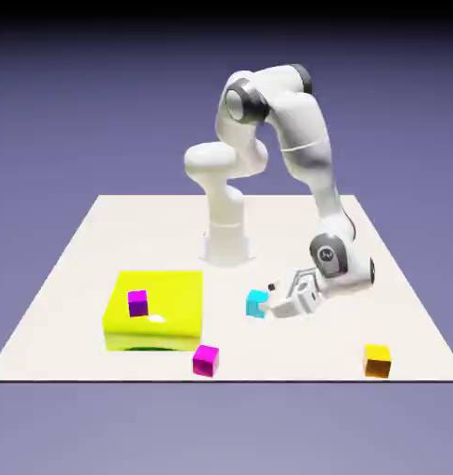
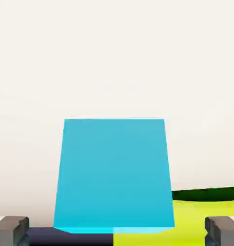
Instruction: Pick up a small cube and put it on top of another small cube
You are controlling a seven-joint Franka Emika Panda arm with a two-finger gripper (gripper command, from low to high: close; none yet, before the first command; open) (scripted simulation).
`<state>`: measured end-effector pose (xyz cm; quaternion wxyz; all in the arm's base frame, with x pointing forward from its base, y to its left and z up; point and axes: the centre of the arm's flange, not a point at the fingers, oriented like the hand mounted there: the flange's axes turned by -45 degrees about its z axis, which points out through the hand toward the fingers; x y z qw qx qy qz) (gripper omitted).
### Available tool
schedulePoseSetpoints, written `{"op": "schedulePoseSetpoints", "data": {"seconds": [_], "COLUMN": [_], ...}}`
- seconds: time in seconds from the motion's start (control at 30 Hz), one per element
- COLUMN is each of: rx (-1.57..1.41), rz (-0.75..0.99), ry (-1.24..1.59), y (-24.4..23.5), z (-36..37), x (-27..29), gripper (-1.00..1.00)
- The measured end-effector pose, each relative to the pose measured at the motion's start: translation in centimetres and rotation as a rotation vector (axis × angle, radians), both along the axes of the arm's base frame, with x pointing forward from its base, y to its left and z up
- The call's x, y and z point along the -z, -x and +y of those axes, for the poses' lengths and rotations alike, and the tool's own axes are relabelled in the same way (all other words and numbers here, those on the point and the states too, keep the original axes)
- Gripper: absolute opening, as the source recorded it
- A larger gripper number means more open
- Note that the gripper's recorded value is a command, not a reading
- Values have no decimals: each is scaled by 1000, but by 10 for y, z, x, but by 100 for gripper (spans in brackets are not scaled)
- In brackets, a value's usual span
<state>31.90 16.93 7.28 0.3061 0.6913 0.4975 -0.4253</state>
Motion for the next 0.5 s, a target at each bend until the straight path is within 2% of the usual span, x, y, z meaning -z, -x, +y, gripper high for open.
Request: {"op": "schedulePoseSetpoints", "data": {"seconds": [0.13, 0.5], "rx": [-1, -247], "rz": [1, 0], "ry": [-2, -6], "y": [-16, -198], "z": [41, -76], "x": [-43, -91], "gripper": [-100, -100]}}
